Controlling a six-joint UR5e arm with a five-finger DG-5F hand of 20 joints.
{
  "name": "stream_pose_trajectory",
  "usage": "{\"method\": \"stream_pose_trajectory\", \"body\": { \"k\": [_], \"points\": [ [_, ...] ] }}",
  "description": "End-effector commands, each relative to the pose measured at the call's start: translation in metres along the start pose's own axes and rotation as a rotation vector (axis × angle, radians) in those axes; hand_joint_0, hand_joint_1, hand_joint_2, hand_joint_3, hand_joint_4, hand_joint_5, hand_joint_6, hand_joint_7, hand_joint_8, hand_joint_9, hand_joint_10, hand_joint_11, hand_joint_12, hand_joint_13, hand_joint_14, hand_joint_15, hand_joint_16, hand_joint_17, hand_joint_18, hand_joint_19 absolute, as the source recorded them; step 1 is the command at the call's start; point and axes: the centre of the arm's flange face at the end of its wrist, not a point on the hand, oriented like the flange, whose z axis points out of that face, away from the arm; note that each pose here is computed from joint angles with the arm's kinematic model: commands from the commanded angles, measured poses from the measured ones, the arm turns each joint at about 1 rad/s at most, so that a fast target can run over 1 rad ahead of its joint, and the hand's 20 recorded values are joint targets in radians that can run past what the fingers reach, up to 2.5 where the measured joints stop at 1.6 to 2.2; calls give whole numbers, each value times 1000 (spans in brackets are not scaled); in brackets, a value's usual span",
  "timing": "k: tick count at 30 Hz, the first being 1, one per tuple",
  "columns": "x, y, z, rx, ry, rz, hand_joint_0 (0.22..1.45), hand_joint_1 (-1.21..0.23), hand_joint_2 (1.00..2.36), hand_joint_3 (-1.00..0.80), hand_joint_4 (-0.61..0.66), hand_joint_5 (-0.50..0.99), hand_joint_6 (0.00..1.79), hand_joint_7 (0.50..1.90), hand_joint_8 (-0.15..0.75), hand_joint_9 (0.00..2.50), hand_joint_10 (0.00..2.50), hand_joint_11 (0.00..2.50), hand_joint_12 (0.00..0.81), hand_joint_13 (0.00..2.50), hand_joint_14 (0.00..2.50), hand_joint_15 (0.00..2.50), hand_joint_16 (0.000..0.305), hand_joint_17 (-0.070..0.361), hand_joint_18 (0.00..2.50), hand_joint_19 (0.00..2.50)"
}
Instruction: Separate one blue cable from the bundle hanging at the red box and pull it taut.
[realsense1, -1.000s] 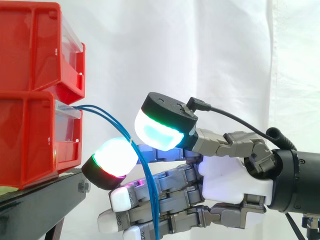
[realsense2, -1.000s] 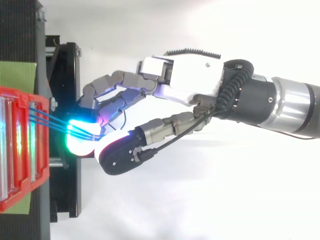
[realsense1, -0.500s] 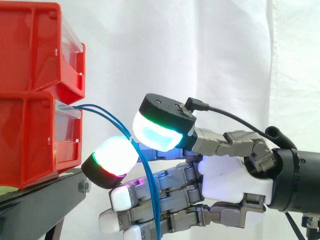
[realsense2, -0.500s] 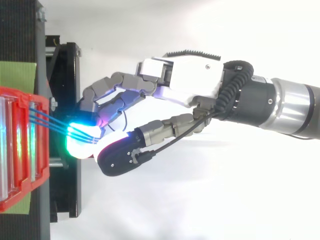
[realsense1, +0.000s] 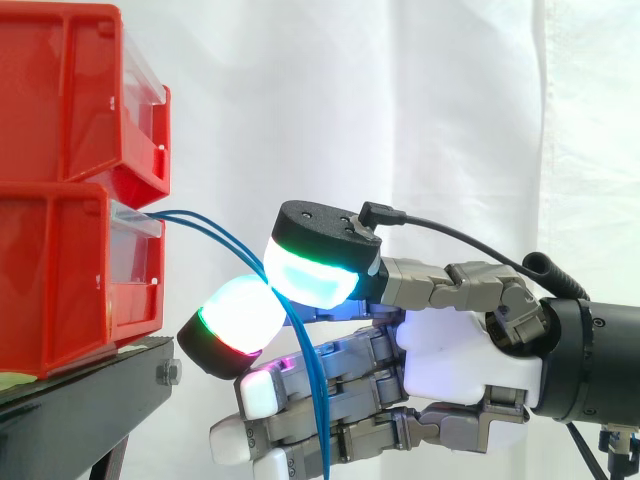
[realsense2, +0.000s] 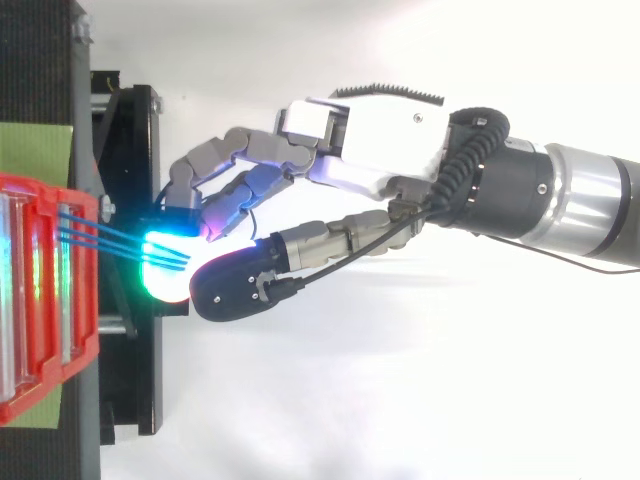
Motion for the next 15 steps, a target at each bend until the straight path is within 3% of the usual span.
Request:
{"method": "stream_pose_trajectory", "body": {
  "k": [1, 15],
  "points": [
    [-1, 0, 0, 1, -2, -4, 631, -679, 1027, -104, 72, -193, 938, 1045, 317, 840, 20, 688, 304, 698, 14, 377, 37, 83, 583, 474],
    [-1, 0, 0, 2, -2, -21, 674, -720, 1022, -210, 67, -199, 943, 1061, 310, 853, 19, 717, 302, 726, 15, 405, 37, 83, 595, 484]
  ]
}}
